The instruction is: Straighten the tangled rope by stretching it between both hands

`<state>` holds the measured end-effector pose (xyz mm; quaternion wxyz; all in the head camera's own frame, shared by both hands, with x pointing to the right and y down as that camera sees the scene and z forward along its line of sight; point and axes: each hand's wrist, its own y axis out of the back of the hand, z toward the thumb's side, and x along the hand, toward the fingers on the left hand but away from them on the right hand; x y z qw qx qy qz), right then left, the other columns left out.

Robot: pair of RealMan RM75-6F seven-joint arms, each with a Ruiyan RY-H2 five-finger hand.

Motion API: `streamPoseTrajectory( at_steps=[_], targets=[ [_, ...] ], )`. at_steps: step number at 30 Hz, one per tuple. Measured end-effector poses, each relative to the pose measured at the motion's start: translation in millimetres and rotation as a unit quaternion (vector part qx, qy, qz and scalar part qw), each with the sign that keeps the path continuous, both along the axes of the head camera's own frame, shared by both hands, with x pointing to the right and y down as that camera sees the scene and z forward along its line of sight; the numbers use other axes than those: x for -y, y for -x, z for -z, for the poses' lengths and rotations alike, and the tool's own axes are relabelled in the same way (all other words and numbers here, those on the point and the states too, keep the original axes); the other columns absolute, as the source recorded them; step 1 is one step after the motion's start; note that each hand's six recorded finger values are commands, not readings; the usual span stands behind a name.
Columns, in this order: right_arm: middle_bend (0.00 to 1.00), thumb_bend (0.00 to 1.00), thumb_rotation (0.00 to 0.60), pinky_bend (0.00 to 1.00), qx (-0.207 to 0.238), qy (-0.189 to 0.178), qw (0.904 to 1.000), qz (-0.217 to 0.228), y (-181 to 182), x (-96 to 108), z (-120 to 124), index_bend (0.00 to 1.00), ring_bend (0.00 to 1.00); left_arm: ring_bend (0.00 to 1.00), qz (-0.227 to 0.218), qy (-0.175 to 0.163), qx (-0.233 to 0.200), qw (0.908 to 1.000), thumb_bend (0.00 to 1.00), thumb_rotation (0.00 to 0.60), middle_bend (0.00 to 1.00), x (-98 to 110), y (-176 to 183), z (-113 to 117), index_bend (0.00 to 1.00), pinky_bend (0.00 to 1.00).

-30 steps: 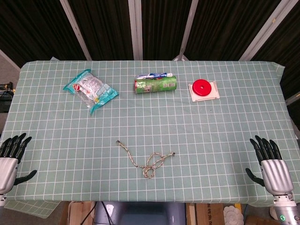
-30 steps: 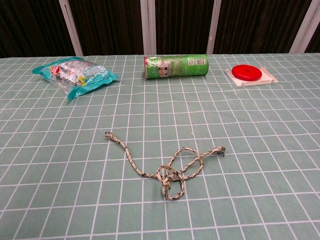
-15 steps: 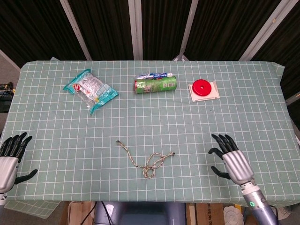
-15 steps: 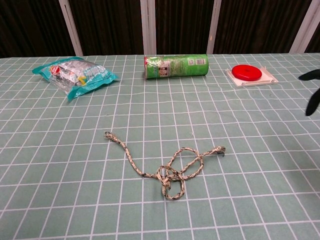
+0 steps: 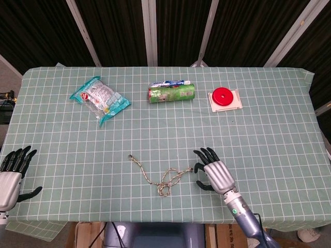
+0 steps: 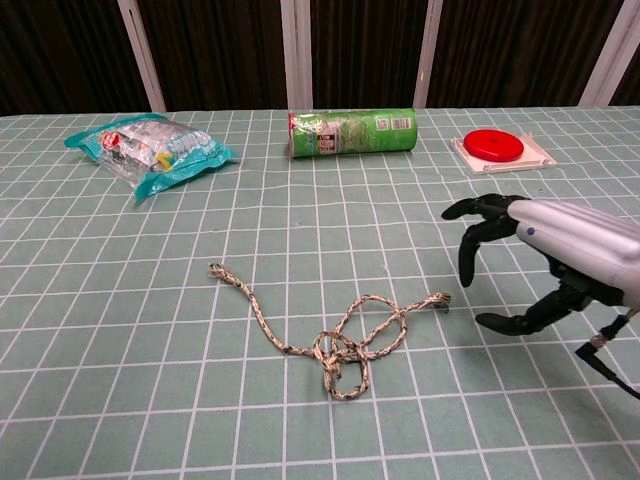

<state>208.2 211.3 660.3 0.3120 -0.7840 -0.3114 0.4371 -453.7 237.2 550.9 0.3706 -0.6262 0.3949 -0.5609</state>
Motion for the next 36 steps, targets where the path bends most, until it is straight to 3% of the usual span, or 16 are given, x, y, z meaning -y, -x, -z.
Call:
streamPoseTrajectory(
  at_steps=[10,36],
  targets=[
    [0.14,0.34,0.600,0.00,0.010,0.011,0.9999,-0.001,29,-2,-20,0.54,0.00,0.00,0.005,0.004,0.000,1.0000,0.07,0.600,0.00,1,2,-2,0.01,0.00],
    [0.14,0.40,0.600,0.00,0.007,0.014,0.9999,-0.002,51,-1,-34,0.54,0.00,0.00,0.008,0.012,-0.004,0.9999,0.07,0.600,0.00,2,2,-5,0.01,0.00]
  ],
)
